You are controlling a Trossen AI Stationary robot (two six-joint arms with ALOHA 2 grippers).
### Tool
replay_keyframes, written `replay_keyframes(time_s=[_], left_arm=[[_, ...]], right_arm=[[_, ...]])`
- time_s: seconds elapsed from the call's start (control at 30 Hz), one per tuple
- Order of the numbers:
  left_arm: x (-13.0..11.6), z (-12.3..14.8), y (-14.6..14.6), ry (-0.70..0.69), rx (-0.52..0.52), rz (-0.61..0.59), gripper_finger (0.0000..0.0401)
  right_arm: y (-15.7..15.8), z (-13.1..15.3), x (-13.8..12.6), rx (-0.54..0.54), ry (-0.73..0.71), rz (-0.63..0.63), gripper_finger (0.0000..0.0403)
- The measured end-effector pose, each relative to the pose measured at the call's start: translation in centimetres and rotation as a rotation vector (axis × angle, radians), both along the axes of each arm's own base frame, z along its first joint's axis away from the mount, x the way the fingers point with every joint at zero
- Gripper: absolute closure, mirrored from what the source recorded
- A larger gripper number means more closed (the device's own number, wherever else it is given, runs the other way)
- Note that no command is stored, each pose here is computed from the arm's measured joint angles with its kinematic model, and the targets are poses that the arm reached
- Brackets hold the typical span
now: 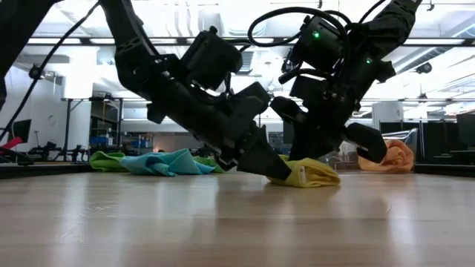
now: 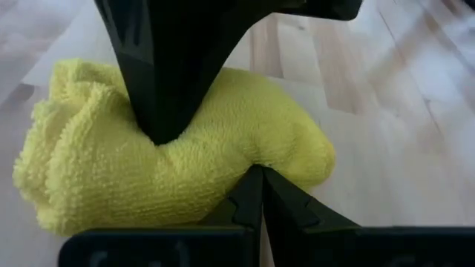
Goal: Roll microfiber towels into tight, uniform cylinder then place into a basket
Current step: Roll the yellow microfiber cloth
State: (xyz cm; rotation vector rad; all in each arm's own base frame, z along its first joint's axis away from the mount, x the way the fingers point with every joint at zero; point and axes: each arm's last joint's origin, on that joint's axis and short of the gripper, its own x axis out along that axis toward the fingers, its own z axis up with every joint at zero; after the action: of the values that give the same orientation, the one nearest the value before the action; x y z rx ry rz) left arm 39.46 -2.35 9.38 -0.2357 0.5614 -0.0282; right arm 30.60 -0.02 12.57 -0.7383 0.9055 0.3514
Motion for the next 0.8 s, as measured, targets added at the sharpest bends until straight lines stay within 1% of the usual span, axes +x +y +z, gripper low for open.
replay_keyframes(time_s=[0.17, 0.27, 0.37, 0.43, 0.6, 0.8], left_arm=[[-0.9, 0.9, 0.0, 0.029, 0.000, -0.002, 0.0401], [-1.9, 2.0, 0.1, 0.095, 0.035, -0.011, 0.0401], [-2.6, 2.9, 0.4, 0.114, 0.108, 0.058, 0.0401], [-2.7, 3.2, 0.6, 0.109, 0.133, 0.090, 0.0401], [-2.7, 3.0, 0.7, 0.114, 0.151, 0.089, 0.0401], [-2.7, 2.9, 0.7, 0.117, 0.152, 0.088, 0.0401]], right_arm=[[0.0, 0.0, 0.0, 0.005, -0.003, -0.008, 0.0394], [0.0, 0.1, 0.0, 0.021, -0.007, -0.031, 0.0394], [0.0, 0.2, 0.0, 0.059, -0.012, -0.083, 0.0394], [0.0, 0.3, 0.0, 0.086, -0.016, -0.119, 0.0394], [0.0, 0.7, 0.0, 0.154, -0.035, -0.210, 0.0394], [0.0, 1.9, -0.1, 0.160, -0.077, -0.210, 0.0394]])
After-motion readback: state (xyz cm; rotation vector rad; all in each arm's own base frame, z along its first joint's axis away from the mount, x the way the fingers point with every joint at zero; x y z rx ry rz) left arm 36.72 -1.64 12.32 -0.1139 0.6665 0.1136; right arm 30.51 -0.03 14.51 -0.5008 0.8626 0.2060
